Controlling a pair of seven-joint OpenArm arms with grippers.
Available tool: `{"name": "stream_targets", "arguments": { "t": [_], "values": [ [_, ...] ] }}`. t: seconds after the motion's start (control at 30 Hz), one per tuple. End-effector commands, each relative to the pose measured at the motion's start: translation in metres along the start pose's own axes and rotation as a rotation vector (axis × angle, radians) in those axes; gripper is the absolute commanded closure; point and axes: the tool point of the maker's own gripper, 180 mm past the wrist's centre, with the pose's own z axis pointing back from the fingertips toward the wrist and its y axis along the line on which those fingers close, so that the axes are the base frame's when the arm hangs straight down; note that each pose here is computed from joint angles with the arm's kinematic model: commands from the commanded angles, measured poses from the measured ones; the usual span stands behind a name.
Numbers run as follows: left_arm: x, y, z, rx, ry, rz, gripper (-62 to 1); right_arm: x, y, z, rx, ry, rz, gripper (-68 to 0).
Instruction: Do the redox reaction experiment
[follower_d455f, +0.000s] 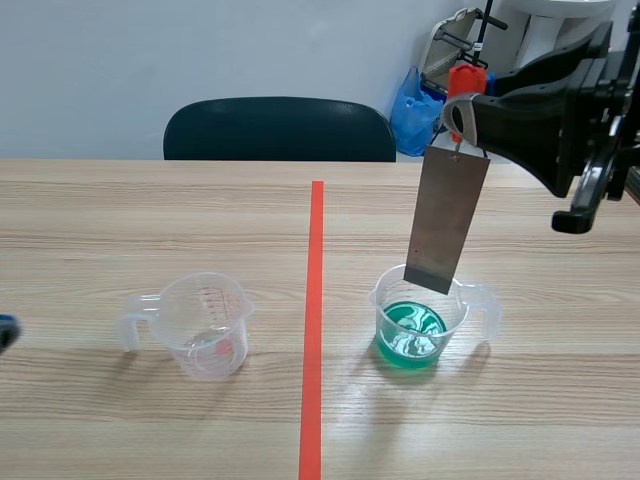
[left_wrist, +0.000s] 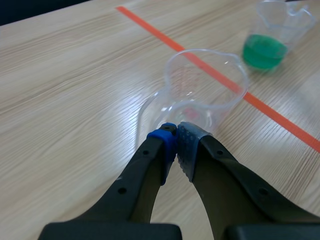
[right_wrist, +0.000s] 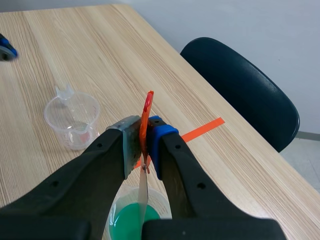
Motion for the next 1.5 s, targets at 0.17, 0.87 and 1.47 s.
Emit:
{"name": "stream_targets", "arguments": {
  "t": [0.17,0.87,1.47],
  "values": [
    [-0.002,-0.003,0.086,0.178,-0.059,0.081,-3.4,0.017,-0.006,0.003,-0.013,-0.038,0.035,-0.6],
    [0.028,-0.035,0.219,0.561,-0.157,-0.121,-62.3,0.018,-0.007,0.004,-0.013,-0.04,0.039,-0.6],
    [0.033,-0.029,0.228,0.636,-0.178,-0.161,-62.3,0.018,-0.007,0.004,-0.013,-0.04,0.04,-0.6]
  ]
}}
